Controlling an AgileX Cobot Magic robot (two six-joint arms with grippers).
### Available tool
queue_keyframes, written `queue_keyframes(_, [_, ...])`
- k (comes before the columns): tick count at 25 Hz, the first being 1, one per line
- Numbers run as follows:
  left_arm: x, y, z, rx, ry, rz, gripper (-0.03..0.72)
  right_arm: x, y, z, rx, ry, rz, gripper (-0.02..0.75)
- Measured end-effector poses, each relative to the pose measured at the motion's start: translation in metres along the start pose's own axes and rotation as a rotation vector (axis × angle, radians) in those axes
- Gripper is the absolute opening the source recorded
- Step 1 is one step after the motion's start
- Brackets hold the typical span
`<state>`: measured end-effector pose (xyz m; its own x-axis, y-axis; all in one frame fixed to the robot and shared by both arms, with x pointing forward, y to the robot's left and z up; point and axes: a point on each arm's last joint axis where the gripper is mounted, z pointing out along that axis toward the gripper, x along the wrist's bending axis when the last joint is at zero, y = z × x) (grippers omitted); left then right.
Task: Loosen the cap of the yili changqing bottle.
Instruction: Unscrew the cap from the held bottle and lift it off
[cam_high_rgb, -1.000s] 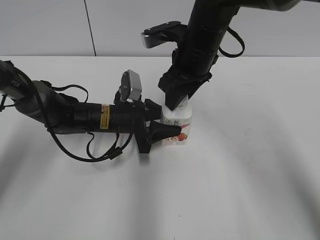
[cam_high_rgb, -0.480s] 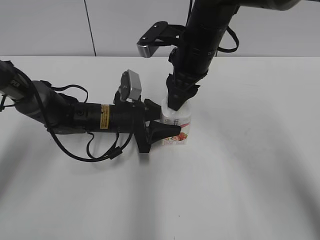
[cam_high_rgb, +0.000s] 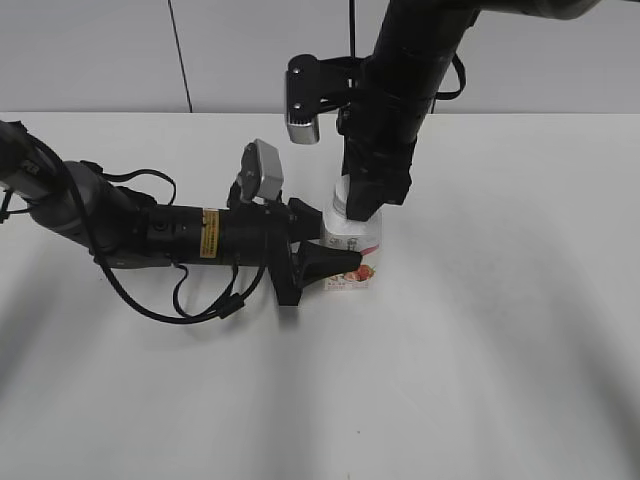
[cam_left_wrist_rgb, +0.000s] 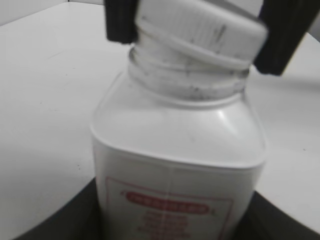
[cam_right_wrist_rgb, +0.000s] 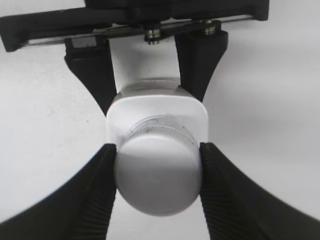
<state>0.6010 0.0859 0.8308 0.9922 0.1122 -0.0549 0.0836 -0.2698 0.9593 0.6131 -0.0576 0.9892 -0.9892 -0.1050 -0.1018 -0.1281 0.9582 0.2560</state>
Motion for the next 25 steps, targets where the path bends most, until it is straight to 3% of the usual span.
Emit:
queue_keyframes(5, [-0.0001,0.0000,0.0000,0.000,-0.001,0.004,0.376,0.0003,-0.0001,-0.0002,0.001,0.004,-0.063,0.397])
queue_keyframes(25, [-0.0002,0.0000,0.0000,0.000,-0.002,0.005,0.376,0.0004,0.0000,-0.0002,0.000,0.005,-0.034,0.398])
